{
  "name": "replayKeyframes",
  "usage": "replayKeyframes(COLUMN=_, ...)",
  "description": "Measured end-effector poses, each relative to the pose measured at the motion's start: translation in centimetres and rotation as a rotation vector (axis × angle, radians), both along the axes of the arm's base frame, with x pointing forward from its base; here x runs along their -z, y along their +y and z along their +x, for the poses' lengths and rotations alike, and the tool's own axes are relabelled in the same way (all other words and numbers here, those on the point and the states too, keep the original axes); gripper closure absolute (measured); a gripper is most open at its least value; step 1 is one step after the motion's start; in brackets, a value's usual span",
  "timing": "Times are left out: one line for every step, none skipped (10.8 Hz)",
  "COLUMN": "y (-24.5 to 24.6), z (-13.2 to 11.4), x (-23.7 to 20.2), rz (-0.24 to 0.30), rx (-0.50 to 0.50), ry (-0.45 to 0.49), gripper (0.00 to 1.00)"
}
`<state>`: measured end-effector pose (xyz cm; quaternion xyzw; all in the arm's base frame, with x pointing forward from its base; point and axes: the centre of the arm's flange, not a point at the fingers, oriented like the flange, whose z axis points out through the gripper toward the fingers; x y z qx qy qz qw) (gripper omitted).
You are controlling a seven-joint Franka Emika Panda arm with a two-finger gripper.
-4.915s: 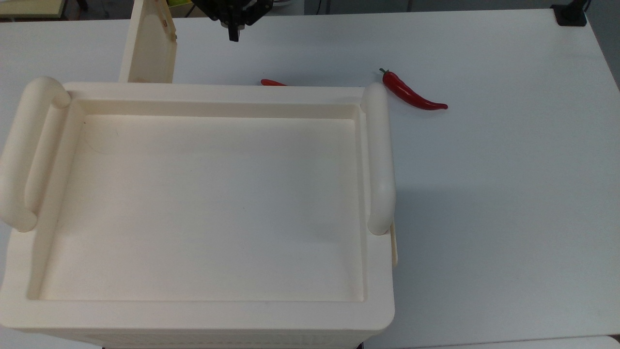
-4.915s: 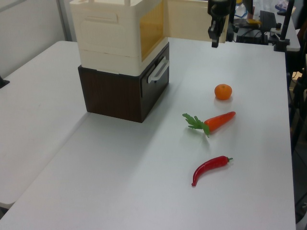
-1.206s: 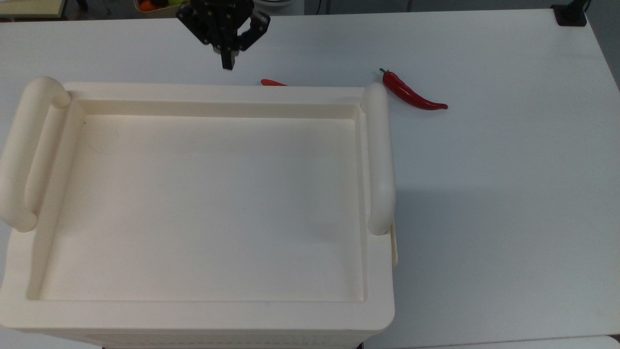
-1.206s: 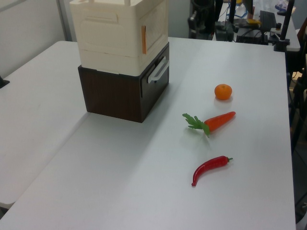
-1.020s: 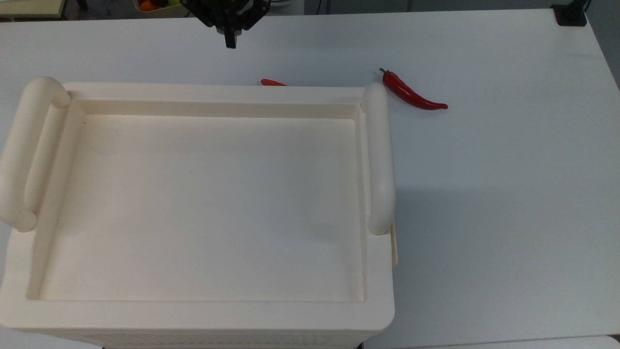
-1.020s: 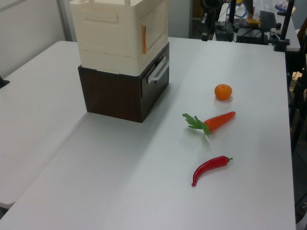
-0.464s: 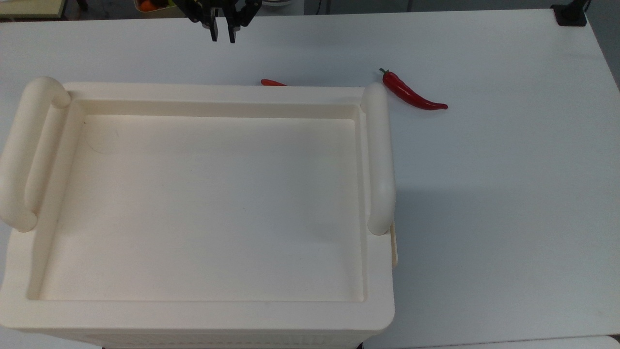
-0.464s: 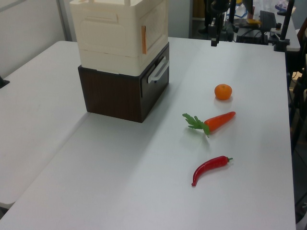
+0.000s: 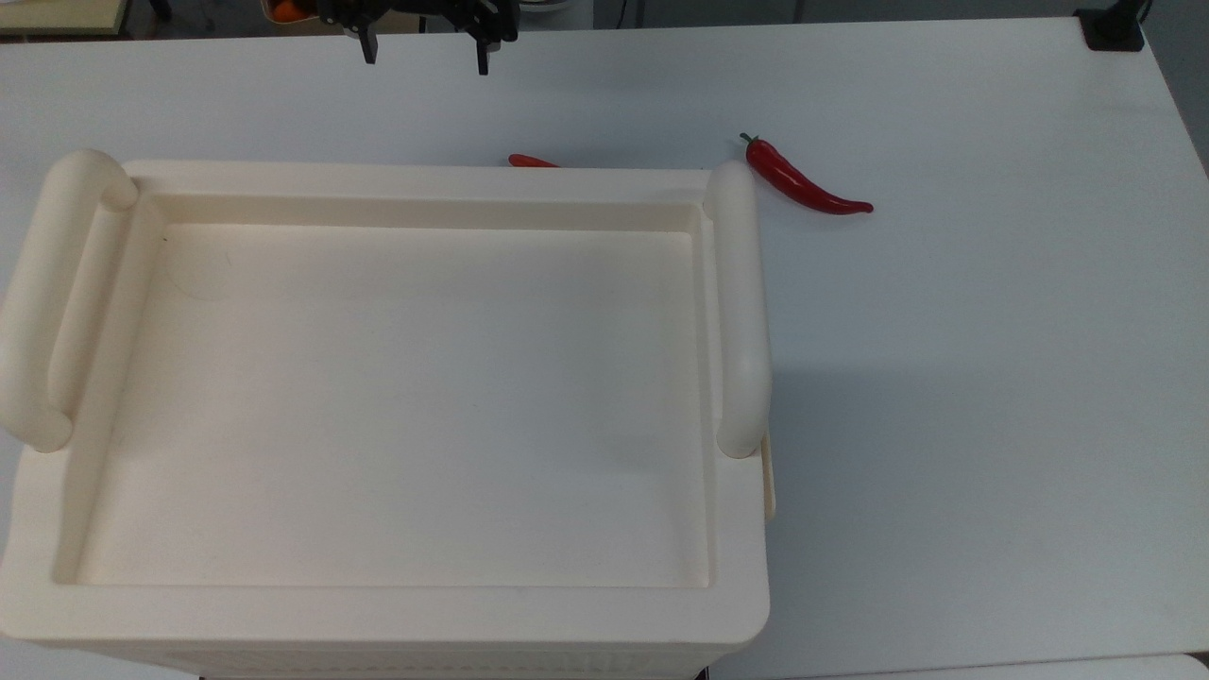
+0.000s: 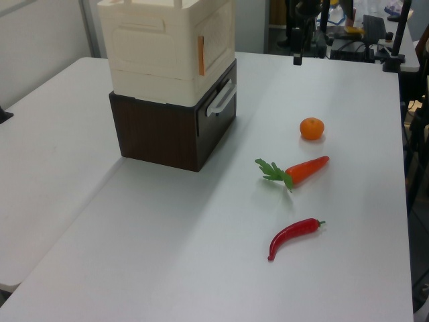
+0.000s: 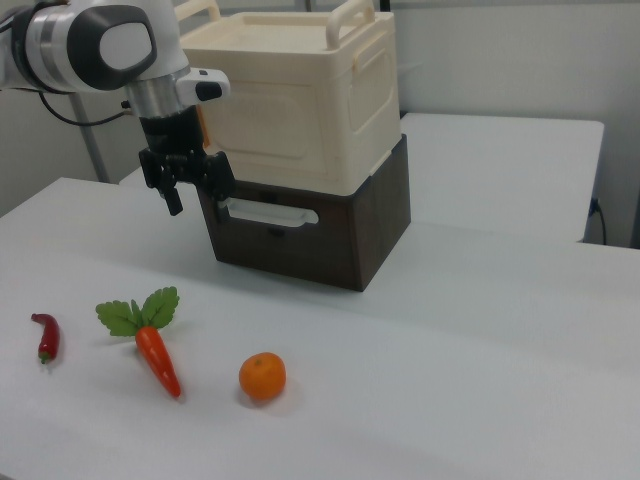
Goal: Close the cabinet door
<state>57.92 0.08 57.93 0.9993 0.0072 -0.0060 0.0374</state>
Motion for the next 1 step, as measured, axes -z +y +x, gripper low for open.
replayKeyframes(y=-0.02, z=-0.02, x=-0.05, rz=-0.001, rx=0.000, ry=-0.001, gripper=0.00)
